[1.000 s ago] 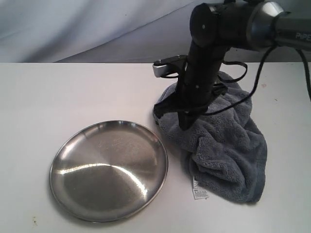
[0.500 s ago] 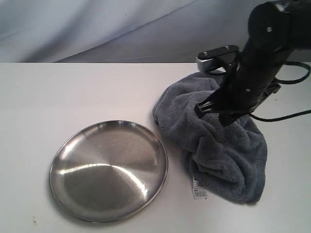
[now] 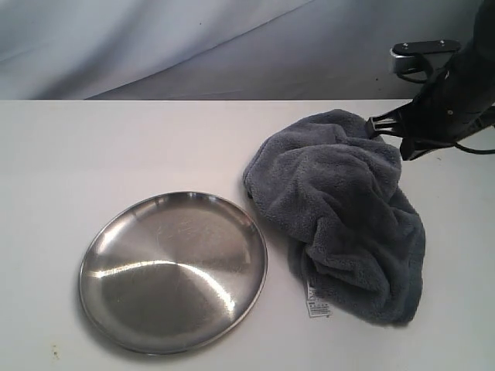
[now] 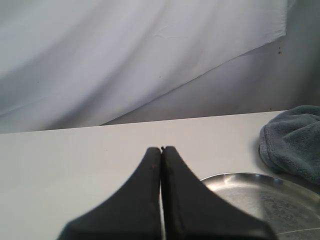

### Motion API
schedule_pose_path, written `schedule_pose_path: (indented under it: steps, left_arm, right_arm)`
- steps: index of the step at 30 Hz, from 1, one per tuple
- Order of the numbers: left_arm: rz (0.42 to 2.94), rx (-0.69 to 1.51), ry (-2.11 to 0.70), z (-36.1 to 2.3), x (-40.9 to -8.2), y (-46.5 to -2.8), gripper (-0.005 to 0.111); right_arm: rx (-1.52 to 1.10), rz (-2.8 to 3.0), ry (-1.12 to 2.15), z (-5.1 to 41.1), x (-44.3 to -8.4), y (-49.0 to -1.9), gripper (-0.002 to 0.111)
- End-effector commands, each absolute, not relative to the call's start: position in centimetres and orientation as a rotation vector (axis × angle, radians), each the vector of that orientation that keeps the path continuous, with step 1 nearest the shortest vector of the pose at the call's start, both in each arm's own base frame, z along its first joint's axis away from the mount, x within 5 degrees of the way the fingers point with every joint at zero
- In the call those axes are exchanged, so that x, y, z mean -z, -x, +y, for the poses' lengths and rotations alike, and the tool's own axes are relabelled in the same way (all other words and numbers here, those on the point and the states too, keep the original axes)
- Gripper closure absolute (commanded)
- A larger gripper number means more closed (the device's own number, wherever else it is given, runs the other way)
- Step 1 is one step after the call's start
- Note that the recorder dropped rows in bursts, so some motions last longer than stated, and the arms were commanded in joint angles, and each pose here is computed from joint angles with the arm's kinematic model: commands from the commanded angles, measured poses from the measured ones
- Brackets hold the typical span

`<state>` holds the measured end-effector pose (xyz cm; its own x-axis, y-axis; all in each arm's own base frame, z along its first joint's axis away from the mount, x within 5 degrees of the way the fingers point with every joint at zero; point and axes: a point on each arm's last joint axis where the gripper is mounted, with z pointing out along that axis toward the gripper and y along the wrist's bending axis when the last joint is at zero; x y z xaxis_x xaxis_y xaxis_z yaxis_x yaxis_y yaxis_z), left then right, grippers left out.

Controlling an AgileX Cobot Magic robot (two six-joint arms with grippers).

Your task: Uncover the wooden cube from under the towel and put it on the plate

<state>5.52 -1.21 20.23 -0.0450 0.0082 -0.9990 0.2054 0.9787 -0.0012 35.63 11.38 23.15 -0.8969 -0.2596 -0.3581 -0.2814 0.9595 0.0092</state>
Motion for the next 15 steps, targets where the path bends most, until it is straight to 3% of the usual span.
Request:
schedule_pose_path:
  steps: [1, 8, 15]
  left_arm:
    - [1.611, 0.170, -0.169, -1.3, -20.1, -5.5, 0.107]
    - [1.611, 0.170, -0.169, -1.3, -20.1, -5.5, 0.107]
    - [1.611, 0.170, -0.169, -1.3, -20.1, -5.5, 0.107]
  right_arm:
    - [-0.103, 2.724, 0.366, 12.1, -23.2, -38.6, 0.108]
    - [-0.137, 2.722, 0.417, 15.4, -23.0, -41.7, 0.108]
    - [-0.187, 2.656, 0.573, 21.0, -23.9, -41.0, 0.108]
